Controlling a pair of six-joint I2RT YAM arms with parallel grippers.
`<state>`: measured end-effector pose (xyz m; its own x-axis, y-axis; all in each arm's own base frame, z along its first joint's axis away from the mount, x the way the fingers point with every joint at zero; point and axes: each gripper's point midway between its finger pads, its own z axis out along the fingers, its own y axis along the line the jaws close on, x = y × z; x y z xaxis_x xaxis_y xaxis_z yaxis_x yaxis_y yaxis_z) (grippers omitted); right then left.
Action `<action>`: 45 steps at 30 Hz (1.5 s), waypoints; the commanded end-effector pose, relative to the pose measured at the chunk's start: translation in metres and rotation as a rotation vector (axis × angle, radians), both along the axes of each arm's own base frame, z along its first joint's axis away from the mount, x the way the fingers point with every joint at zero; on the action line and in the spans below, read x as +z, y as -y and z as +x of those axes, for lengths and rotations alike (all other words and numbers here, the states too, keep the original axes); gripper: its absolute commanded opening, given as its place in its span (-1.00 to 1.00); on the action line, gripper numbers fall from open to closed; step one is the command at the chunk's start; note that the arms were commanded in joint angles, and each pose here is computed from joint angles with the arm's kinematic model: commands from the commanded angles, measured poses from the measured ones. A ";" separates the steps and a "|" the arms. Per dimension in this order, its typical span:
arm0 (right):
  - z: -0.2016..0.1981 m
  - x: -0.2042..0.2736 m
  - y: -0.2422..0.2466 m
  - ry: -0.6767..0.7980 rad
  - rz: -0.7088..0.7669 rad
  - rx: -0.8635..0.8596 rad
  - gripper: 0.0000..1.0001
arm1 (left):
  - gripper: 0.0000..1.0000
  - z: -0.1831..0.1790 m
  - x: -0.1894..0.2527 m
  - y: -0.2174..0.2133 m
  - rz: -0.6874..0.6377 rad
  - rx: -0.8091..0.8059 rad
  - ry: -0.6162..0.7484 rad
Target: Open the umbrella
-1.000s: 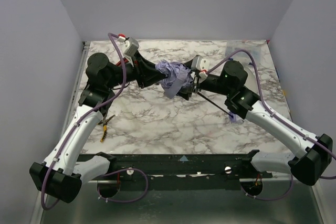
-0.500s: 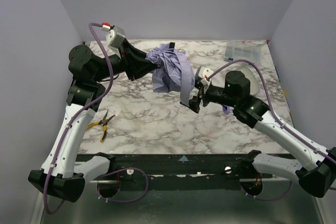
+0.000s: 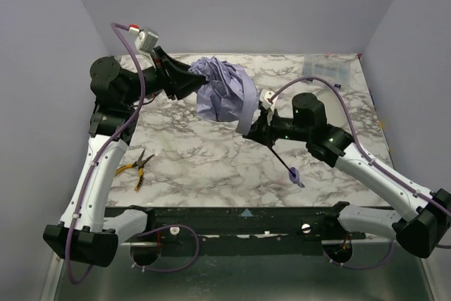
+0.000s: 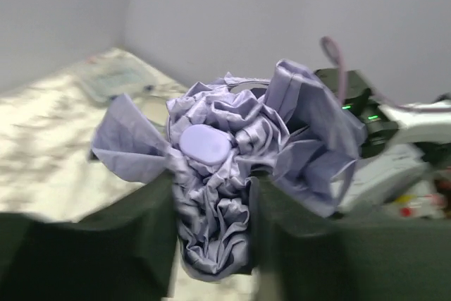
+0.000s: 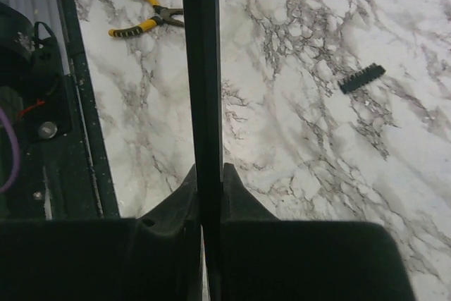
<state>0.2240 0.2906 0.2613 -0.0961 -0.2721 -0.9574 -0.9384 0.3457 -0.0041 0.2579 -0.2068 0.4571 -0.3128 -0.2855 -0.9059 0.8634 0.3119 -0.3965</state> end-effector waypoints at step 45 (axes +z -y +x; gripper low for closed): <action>0.018 0.023 -0.019 -0.821 0.289 0.048 -0.99 | 0.07 0.027 -0.141 0.082 1.165 -0.031 1.610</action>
<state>0.2510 0.3095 0.2628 -0.8407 -0.0400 -0.5401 -0.5307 0.2593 0.8069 0.2674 -0.2832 0.3068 0.8636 0.4885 -0.1246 0.2620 -0.2239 0.9387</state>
